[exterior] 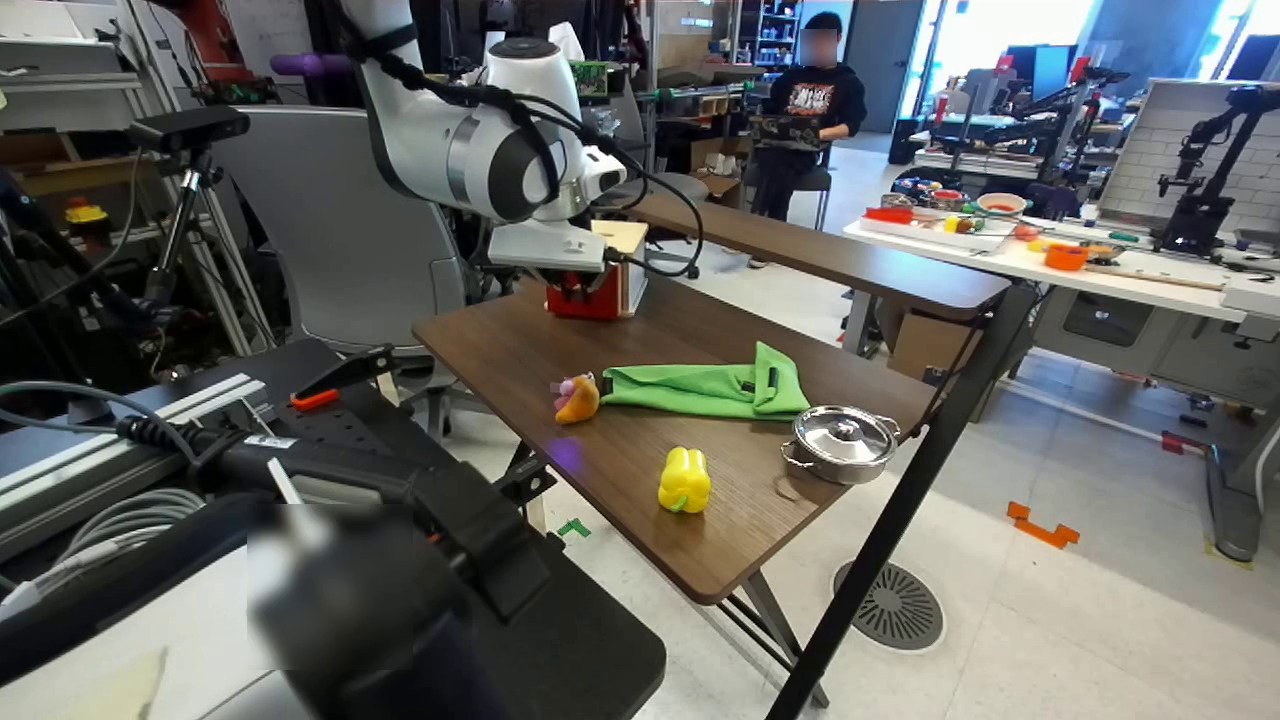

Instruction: Open the drawer

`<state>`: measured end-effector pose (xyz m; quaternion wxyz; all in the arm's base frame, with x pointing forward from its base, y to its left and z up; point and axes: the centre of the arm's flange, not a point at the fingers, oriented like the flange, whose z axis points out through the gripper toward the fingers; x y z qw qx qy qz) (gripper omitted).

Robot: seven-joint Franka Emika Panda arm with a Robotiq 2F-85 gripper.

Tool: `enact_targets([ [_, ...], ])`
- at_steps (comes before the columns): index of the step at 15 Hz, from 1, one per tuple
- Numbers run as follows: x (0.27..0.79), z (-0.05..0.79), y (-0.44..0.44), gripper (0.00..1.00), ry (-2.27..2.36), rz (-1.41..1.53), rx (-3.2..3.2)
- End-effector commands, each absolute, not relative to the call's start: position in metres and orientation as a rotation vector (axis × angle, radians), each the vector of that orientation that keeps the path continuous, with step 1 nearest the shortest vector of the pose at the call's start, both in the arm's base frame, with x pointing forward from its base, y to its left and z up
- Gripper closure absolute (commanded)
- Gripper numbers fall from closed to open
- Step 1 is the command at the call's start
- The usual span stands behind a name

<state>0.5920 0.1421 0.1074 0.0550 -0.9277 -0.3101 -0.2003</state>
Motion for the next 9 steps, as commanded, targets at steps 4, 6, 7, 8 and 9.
enact_targets([
  [4,0.559,0.106,0.125,0.93,-0.945,-0.435,-2.833],
  [6,0.556,0.105,0.122,0.93,-0.938,-0.42,-2.837],
  [7,0.557,0.104,0.121,0.48,-0.936,-0.41,-2.833],
  [8,0.556,0.103,0.12,0.47,-0.937,-0.398,-2.832],
  [9,0.554,0.098,0.12,0.42,-0.938,-0.359,-2.834],
])
